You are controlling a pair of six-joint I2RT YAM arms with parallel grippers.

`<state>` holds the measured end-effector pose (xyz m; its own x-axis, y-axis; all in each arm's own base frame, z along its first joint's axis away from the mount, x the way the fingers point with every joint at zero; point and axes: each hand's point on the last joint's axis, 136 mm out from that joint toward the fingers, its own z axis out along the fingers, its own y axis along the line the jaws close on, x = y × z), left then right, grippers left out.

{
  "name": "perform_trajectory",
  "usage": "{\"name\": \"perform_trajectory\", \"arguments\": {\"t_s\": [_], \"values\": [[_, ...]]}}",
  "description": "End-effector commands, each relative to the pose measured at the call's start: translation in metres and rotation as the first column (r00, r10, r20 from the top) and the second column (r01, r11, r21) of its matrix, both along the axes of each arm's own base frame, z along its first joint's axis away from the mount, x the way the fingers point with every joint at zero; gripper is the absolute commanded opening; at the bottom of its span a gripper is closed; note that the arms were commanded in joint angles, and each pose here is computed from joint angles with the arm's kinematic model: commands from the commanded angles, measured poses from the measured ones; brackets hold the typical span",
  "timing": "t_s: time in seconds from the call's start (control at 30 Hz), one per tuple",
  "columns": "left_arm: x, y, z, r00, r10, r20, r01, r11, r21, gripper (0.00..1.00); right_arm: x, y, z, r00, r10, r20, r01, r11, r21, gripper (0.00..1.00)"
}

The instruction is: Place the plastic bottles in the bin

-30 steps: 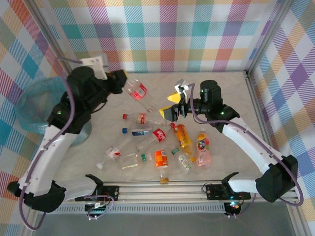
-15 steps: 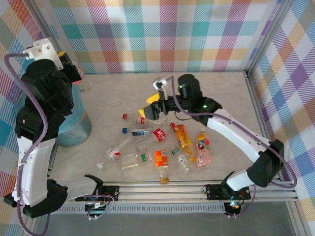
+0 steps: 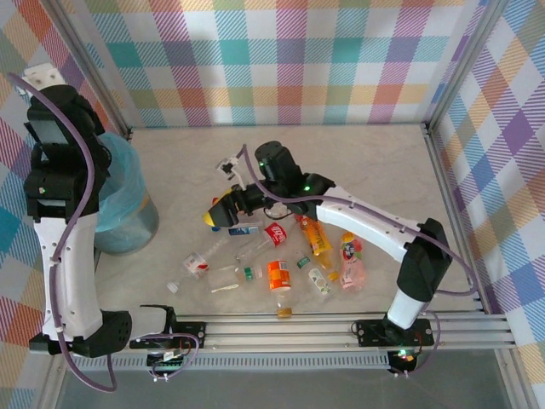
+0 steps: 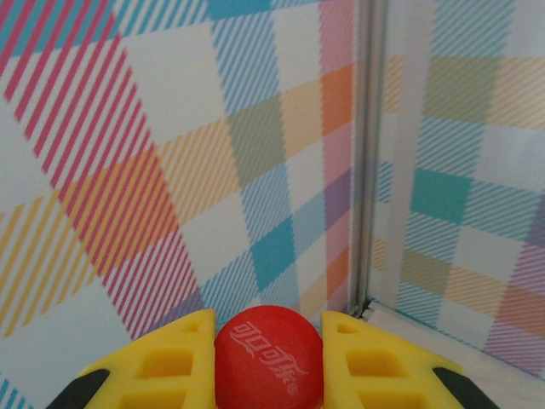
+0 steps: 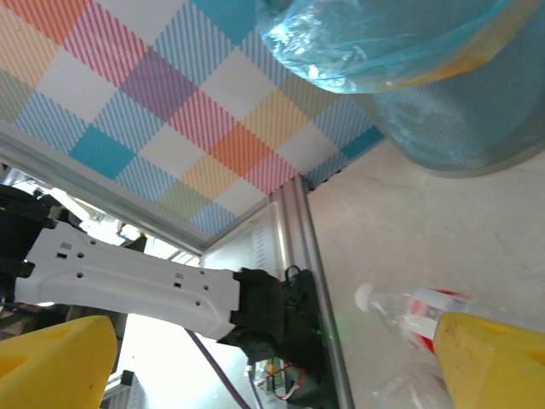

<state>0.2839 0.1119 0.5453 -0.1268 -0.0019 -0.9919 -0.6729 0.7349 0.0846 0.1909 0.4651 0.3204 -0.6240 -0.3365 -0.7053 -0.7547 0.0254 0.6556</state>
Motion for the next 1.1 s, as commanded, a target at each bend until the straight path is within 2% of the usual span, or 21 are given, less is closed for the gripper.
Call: {"name": "perform_trajectory", "arguments": {"t_s": [0.0, 0.27, 0.43, 0.57, 0.6, 0.67, 0.7, 0.73, 0.77, 0.8, 0.97, 1.07], "values": [[0.009, 0.009, -0.018, 1.0, -0.016, -0.018, 0.015, 0.998, -0.058, 0.0, -0.028, 0.017, 0.018, 0.995, 0.096, -0.007, -0.095, 0.995, 0.026, 0.95], [0.029, 0.042, -0.105, 0.992, 0.017, -0.123, -0.04, 0.981, -0.188, 0.0, -0.03, 0.032, 0.01, 0.994, 0.101, -0.04, -0.101, 0.995, 0.003, 0.95], [0.041, 0.052, -0.171, 0.983, -0.015, -0.185, -0.04, 0.957, -0.287, 0.0, -0.03, 0.031, 0.001, 0.995, 0.089, -0.051, -0.09, 0.995, -0.03, 0.95], [0.049, 0.05, -0.207, 0.969, -0.051, -0.241, -0.032, 0.943, -0.331, 0.0, -0.027, 0.032, -0.008, 0.995, 0.075, -0.062, -0.078, 0.995, -0.054, 0.95], [0.048, 0.053, -0.212, 0.968, -0.045, -0.248, -0.042, 0.941, -0.337, 0.05, -0.026, 0.032, -0.009, 0.995, 0.074, -0.066, -0.078, 0.995, -0.059, 0.95], [0.044, 0.06, -0.214, 0.969, -0.027, -0.248, -0.061, 0.939, -0.338, 0.18, -0.026, 0.033, -0.01, 0.995, 0.075, -0.069, -0.079, 0.995, -0.066, 0.95], [0.043, 0.06, -0.213, 0.97, -0.027, -0.24, -0.057, 0.94, -0.337, 0.29, -0.026, 0.033, -0.011, 0.995, 0.074, -0.069, -0.079, 0.995, -0.068, 0.95], [0.042, 0.06, -0.209, 0.972, -0.026, -0.233, -0.055, 0.941, -0.334, 0.49, -0.026, 0.033, -0.011, 0.995, 0.073, -0.066, -0.078, 0.995, -0.07, 0.95], [0.042, 0.06, -0.203, 0.974, -0.025, -0.226, -0.052, 0.942, -0.331, 0.61, -0.026, 0.032, -0.01, 0.995, 0.073, -0.062, -0.077, 0.995, -0.07, 0.95], [0.04, 0.059, -0.196, 0.975, -0.028, -0.219, -0.047, 0.943, -0.33, 0.66, -0.026, 0.031, -0.009, 0.996, 0.073, -0.057, -0.077, 0.995, -0.07, 0.95], [0.026, 0.044, -0.135, 0.992, -0.077, -0.101, 0.041, 0.945, -0.324, 0.7, -0.027, 0.022, 0.006, 0.998, 0.06, 0.011, -0.06, 0.996, -0.069, 0.95], [0.013, 0.028, -0.097, 0.991, -0.135, -0.018, 0.122, 0.94, -0.319, 0.71, -0.019, 0.007, 0.014, 0.997, 0.002, 0.072, 0.004, 0.996, -0.088, 0.95]]}}
